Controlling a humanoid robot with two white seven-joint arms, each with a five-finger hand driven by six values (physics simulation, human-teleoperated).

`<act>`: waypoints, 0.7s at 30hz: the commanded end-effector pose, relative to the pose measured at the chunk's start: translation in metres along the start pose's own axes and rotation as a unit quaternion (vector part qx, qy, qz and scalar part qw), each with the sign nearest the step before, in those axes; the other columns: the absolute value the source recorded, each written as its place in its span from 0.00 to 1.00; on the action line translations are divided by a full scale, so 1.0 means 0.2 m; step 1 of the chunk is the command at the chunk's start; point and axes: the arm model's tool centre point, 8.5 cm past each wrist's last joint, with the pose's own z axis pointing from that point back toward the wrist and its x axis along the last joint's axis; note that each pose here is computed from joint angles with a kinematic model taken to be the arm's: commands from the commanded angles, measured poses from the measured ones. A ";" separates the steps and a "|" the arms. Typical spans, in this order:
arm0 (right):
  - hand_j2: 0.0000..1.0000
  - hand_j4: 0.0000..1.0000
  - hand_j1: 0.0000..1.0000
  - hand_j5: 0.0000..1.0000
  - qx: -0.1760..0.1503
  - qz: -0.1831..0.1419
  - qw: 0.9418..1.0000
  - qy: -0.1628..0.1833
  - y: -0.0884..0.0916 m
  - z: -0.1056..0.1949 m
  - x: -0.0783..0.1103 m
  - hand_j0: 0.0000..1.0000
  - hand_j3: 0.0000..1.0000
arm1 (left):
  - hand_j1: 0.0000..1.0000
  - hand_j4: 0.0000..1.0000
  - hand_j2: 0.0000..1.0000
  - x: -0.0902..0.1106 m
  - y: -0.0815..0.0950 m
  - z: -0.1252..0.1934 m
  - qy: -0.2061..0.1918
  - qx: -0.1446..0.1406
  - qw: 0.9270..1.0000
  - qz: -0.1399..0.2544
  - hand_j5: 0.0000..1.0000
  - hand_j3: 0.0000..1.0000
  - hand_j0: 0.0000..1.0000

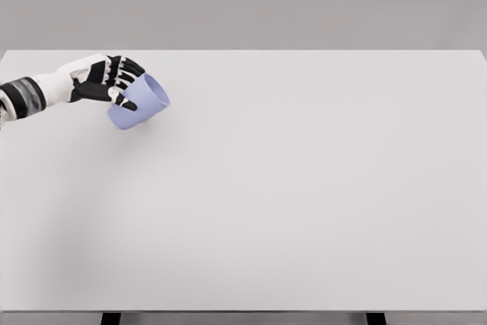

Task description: Flip the cup with left arm and place it on the table

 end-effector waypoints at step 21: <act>1.00 1.00 1.00 1.00 0.000 0.000 1.000 0.000 0.00 0.00 0.00 1.00 1.00 | 0.52 0.52 0.52 -0.27 -0.09 -0.07 -0.170 0.067 0.977 0.108 0.52 0.52 0.52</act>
